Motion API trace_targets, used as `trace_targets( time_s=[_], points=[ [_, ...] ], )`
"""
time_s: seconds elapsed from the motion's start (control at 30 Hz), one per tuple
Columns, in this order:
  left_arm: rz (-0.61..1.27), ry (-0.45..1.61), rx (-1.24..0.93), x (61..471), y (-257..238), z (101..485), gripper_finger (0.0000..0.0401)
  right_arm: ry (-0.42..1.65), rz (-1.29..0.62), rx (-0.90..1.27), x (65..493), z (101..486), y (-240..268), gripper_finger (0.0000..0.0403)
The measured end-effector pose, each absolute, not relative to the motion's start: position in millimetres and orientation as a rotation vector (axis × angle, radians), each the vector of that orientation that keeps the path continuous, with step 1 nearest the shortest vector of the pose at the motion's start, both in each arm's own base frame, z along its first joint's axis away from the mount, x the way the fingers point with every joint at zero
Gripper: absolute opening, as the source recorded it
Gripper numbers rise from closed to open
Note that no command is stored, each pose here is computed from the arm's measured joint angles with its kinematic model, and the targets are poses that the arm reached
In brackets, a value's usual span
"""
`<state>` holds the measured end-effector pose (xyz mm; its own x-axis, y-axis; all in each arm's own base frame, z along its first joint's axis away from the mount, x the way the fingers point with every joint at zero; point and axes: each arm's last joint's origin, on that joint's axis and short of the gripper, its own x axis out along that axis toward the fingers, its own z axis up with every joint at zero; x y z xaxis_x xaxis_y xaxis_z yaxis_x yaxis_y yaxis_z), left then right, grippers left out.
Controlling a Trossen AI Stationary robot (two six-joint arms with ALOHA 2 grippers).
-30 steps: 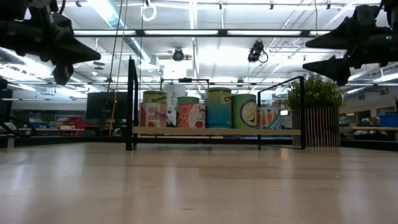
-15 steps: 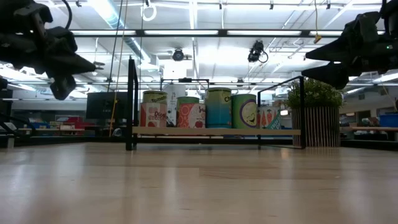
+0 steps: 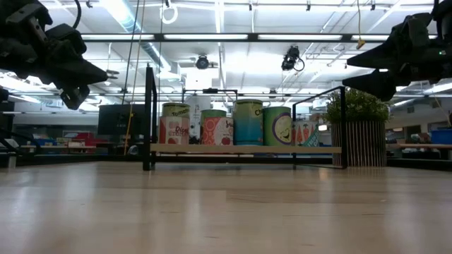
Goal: Pick and place cans onto a shelf
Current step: Return to Home Position
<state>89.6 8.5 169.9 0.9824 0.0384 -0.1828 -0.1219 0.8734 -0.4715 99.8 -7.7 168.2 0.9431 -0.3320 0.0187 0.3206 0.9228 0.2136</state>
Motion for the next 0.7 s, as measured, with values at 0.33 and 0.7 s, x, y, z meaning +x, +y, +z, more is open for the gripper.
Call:
trace_targets(
  time_s=[0.33, 0.7],
  points=[
    [0.077, 0.140, -0.500, 90.4, 8.6, 171.8, 0.0031, -0.054, -0.335, 0.209, 99.8, 168.2, -7.7, 0.0348],
    [0.077, 0.136, -0.500, 90.5, 8.7, 172.1, 0.0035, -0.054, -0.335, 0.209, 99.8, 168.1, -7.7, 0.0347]
  ],
)
